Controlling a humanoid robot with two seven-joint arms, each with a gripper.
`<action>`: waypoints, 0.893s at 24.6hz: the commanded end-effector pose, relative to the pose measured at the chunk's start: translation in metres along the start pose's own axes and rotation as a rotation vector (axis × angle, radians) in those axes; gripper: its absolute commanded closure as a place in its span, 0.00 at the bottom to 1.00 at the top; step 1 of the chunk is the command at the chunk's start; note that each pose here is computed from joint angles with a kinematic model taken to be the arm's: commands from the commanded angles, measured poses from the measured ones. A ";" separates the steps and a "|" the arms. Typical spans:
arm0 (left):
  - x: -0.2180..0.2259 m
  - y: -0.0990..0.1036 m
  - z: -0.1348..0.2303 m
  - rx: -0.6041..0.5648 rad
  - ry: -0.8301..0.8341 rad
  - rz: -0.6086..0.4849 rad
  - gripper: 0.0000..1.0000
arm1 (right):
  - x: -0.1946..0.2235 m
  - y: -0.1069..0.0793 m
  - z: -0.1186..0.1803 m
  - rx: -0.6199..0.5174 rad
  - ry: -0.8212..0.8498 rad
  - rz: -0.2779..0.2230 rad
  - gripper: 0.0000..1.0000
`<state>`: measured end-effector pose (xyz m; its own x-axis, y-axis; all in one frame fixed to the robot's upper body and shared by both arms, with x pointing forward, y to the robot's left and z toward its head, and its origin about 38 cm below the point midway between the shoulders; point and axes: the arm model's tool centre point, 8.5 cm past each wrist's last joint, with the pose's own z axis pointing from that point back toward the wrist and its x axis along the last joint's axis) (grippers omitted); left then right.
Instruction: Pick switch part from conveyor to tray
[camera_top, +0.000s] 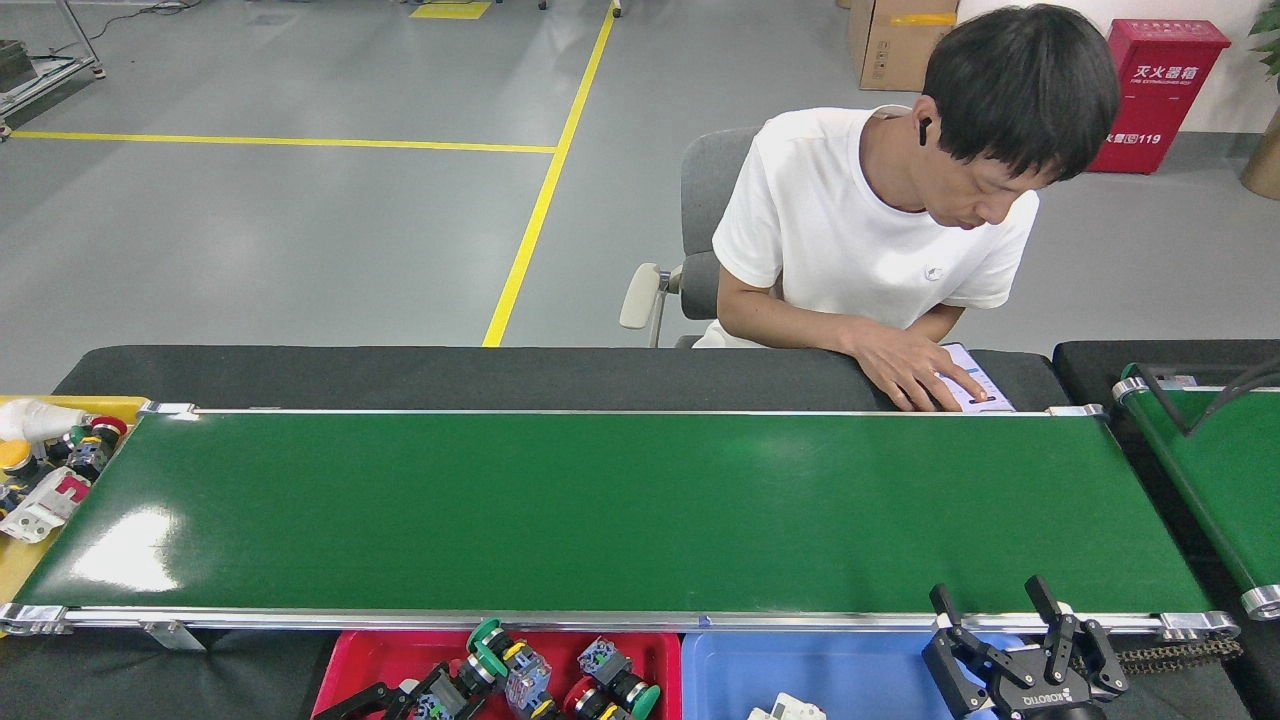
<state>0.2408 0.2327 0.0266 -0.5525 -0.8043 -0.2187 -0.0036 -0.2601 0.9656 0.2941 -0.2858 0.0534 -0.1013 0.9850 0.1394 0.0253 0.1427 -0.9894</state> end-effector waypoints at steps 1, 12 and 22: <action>-0.012 0.003 0.002 0.020 0.051 0.002 0.00 | 0.002 -0.010 -0.002 -0.034 -0.013 0.000 0.00; -0.060 -0.003 0.037 0.074 0.336 0.203 0.00 | 0.012 -0.019 -0.006 -0.027 -0.022 -0.019 0.00; -0.127 -0.021 0.047 0.023 0.568 0.316 0.00 | 0.003 -0.016 0.004 -0.020 0.023 -0.028 0.00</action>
<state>0.2653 0.3597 0.0411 -0.0007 -0.9993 0.0380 0.0494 0.0379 0.9981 0.2893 -0.2852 0.0638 -0.0731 0.9833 0.1665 0.0245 0.1686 -0.9854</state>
